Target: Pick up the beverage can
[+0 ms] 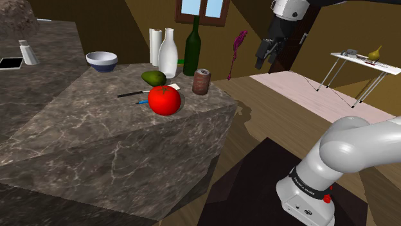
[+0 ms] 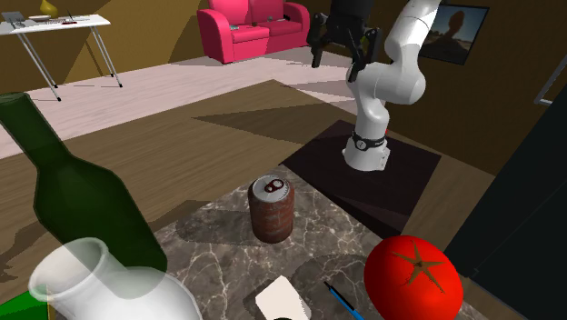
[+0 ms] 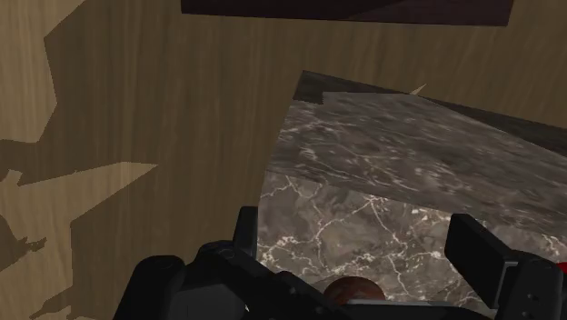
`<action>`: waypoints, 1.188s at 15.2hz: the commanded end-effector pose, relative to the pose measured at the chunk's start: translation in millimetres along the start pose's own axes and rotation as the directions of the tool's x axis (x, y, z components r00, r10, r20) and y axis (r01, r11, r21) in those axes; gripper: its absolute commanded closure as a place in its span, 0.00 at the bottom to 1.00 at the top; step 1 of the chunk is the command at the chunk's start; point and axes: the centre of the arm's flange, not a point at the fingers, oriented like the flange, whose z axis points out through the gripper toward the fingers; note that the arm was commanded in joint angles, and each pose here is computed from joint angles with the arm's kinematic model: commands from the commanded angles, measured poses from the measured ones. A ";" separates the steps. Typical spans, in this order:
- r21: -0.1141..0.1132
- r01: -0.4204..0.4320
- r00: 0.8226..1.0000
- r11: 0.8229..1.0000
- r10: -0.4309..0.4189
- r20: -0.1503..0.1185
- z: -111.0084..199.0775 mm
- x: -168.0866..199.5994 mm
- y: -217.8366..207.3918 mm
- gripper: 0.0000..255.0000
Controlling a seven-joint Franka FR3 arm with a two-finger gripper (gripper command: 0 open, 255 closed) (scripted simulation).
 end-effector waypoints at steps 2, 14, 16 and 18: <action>0.005 0.006 1.000 1.000 -0.006 0.005 5.9 12.4 -1.2 0.00; 0.073 0.076 0.995 0.994 -0.080 0.056 79.7 157.8 -24.1 0.00; 0.084 0.087 0.994 0.993 -0.093 0.064 92.6 181.4 -29.4 0.00; 0.096 0.098 0.992 0.991 -0.105 0.072 105.6 204.9 -35.1 0.00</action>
